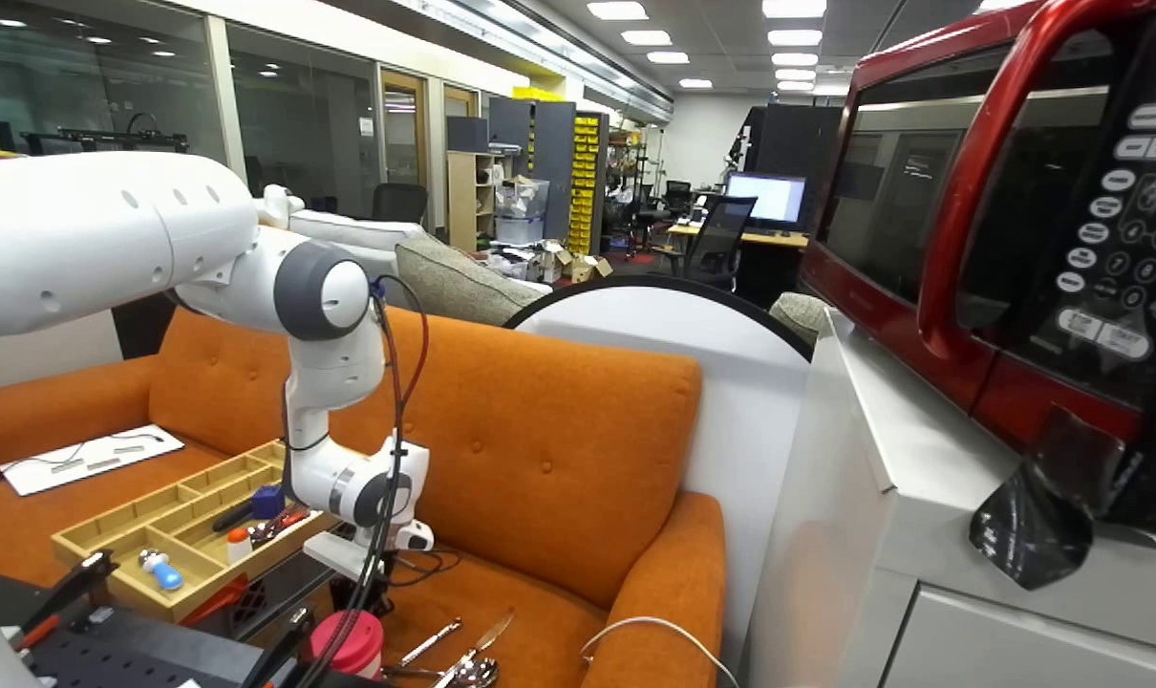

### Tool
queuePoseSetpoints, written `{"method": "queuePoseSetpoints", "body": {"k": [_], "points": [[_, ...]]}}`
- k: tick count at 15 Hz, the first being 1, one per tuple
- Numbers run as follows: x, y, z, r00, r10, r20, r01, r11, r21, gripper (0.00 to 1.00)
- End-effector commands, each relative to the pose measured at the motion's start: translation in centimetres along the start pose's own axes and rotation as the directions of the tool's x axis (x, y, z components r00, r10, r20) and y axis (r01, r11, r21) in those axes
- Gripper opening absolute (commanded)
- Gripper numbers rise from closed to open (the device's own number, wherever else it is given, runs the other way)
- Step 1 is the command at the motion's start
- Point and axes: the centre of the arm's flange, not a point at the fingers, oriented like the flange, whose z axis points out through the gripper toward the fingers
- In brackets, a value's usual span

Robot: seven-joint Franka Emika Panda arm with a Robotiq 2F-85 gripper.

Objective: Pick up the bottle and spoons and put them on the tray

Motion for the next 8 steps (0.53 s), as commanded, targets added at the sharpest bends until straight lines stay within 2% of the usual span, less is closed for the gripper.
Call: {"method": "queuePoseSetpoints", "body": {"k": [1, 4, 8], "points": [[-0.6, -0.6, -3.1, 0.998, -0.042, -0.049, 0.045, 0.998, 0.051, 0.01], [-0.7, -2.0, -7.8, 0.986, -0.083, -0.142, 0.094, 0.993, 0.072, 0.01], [-1.9, -3.4, -14.4, 0.956, -0.142, -0.256, 0.164, 0.984, 0.066, 0.01]]}}
